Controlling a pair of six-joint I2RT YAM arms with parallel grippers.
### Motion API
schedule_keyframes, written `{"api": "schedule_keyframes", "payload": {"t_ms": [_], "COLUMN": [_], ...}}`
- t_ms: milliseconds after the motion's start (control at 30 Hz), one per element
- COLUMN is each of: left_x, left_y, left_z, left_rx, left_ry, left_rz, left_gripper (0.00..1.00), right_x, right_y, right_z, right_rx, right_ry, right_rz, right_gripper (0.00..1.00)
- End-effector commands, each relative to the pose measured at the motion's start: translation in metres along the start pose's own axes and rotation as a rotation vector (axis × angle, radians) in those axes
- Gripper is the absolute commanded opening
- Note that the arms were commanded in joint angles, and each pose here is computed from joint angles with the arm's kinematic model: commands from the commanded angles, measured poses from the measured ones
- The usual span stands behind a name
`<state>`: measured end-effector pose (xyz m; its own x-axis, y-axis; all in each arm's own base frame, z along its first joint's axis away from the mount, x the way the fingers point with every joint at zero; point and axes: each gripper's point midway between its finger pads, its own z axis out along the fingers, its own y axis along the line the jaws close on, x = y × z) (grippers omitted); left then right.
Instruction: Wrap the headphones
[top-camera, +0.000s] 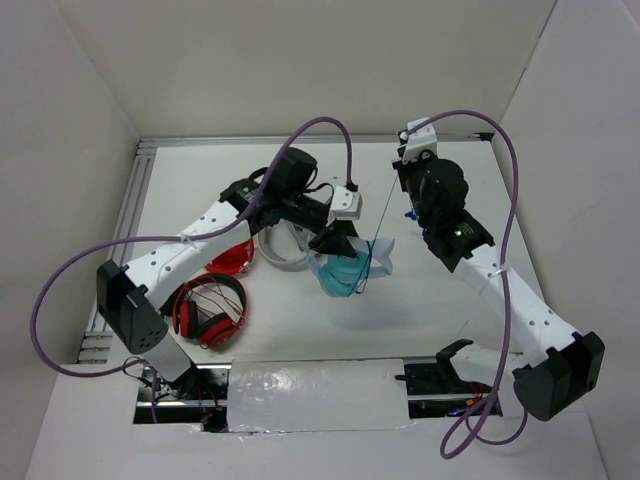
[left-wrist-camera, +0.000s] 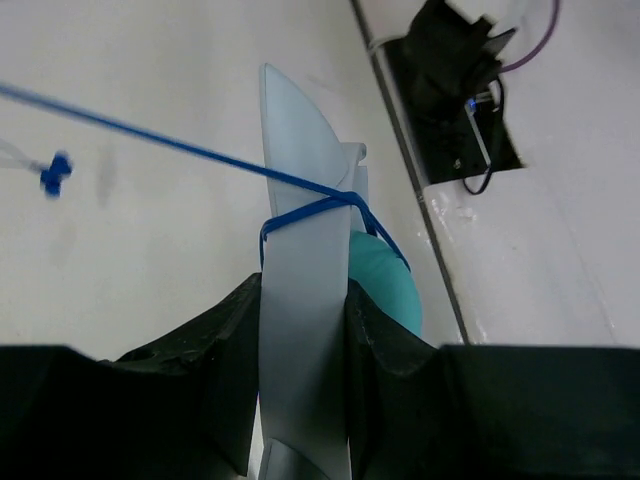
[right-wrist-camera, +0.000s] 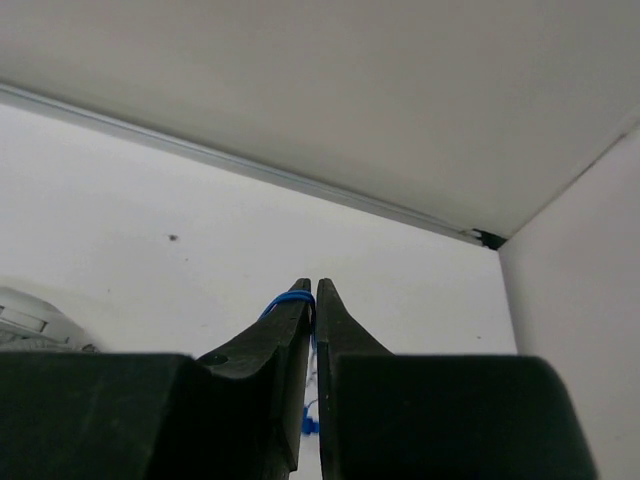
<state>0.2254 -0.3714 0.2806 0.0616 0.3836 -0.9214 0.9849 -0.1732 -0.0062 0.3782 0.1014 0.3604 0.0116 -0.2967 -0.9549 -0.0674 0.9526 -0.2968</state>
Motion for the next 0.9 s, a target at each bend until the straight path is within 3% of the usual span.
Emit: {"api": "schedule_keyframes", "payload": {"t_ms": [0, 200, 233, 333, 467, 667, 867], "left_x": [-0.053, -0.089, -0.096, -0.112, -0.143, -0.176, -0.205], "left_y": [-0.055, -0.099, -0.099, -0.109, -0.109, -0.077, -0.067], "left_z": [-0.019, -0.043, -0.047, -0.061, -0.081, -0.103, -0.125], "left_rx": [0.158, 0.246, 0.234, 0.2, 0.078, -0.171, -0.291], "left_ry": [-0.163, -0.281, -0.298, -0.334, -0.411, -0.47, -0.541], "left_rz": [0.185, 0.308, 0.335, 0.382, 0.475, 0.415, 0.395], "left_gripper": [0.0, 0.0, 0.0, 0.0, 0.0, 0.0, 0.0], "right_x": [-0.02, 0.021, 0.03, 0.054, 0.082, 0.1, 0.113], "right_y": [0.014, 0.055, 0.06, 0.076, 0.101, 0.143, 0.171], "right_z": [0.017, 0.034, 0.036, 0.038, 0.035, 0.011, -0.004], "right_rx": [-0.098, -0.237, -0.247, -0.286, -0.361, -0.554, -0.682], "right_ry": [-0.083, 0.005, 0.024, 0.067, 0.11, 0.122, 0.138], "right_rz": [0.088, 0.117, 0.125, 0.162, 0.242, 0.398, 0.512], "right_gripper": [0.12, 0.07, 0.02, 0.01, 0.02, 0.07, 0.09]}}
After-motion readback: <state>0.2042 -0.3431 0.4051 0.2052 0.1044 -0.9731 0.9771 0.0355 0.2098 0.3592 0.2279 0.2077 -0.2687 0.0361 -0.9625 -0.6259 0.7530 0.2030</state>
